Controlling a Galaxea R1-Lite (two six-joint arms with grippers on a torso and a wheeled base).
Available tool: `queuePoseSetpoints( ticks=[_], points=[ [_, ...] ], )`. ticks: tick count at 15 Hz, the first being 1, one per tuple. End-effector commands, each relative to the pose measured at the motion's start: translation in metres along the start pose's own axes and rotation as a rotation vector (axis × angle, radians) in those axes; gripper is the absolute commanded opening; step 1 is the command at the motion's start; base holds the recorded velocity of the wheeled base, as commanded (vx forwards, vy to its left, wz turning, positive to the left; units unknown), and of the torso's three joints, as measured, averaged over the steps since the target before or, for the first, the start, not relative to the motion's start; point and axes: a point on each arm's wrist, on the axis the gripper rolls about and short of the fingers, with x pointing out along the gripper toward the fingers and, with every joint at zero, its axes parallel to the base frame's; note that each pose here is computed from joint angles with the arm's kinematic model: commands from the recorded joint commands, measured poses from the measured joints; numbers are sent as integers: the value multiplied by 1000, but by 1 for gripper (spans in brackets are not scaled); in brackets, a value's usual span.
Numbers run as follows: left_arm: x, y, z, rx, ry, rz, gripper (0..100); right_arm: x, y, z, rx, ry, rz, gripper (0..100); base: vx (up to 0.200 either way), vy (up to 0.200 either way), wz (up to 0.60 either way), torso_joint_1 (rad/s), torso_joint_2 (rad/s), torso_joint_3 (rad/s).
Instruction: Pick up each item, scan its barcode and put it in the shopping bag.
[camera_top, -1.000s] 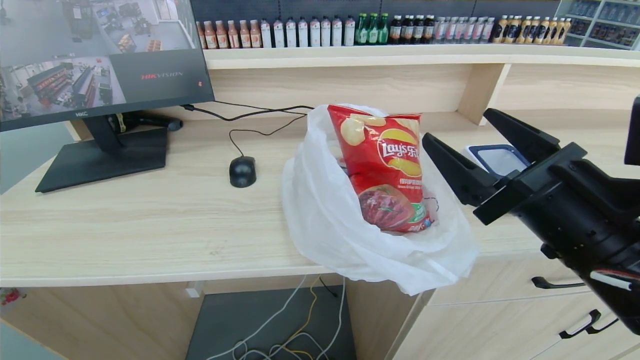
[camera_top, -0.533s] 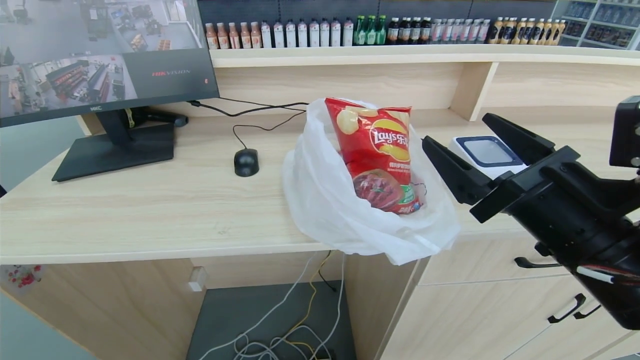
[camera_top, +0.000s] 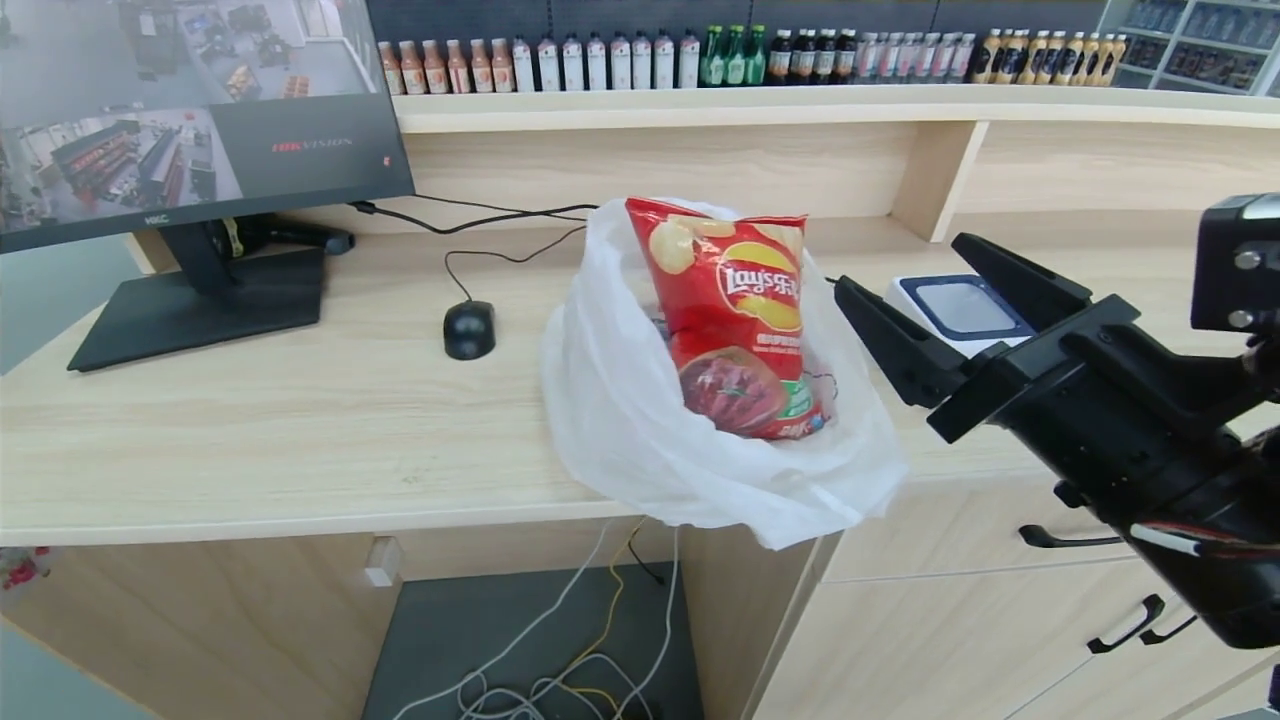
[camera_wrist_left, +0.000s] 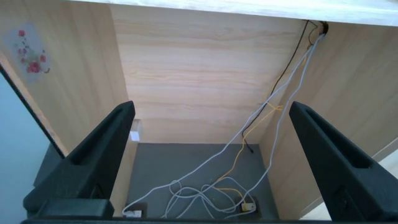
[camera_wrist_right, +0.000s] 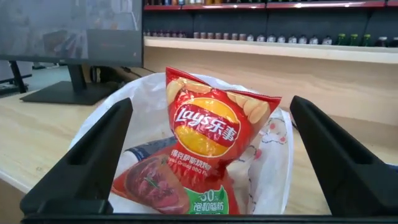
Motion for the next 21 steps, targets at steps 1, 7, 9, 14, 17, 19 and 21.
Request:
queuePoseSetpoints(
  ticks=[1, 7, 9, 14, 17, 19, 21],
  points=[
    [0, 0, 0, -2, 0, 0, 100, 0, 0, 0, 0, -2, 2, 100, 0, -200, 0, 22, 7, -2],
    [0, 0, 0, -2, 0, 0, 100, 3, 2, -8, 2, 20, 5, 100, 0, -200, 0, -1, 3, 1],
    [0, 0, 0, -2, 0, 0, 100, 8, 3, -11, 1, 24, 5, 100, 0, -200, 0, 5, -2, 2],
    [0, 0, 0, 0, 0, 0, 100, -2, 1, -1, 44, 0, 2, 100, 0, -200, 0, 2, 6, 3],
    [0, 0, 0, 0, 0, 0, 100, -4, 1, 1, 42, -5, 4, 100, 0, -200, 0, 4, 2, 2],
    [0, 0, 0, -2, 0, 0, 100, -4, 1, 0, 43, -2, 6, 100, 0, -200, 0, 2, 2, 0],
    [0, 0, 0, -2, 0, 0, 100, -4, 2, 0, 44, -1, 9, 100, 0, -200, 0, 2, 5, 2]
  ],
)
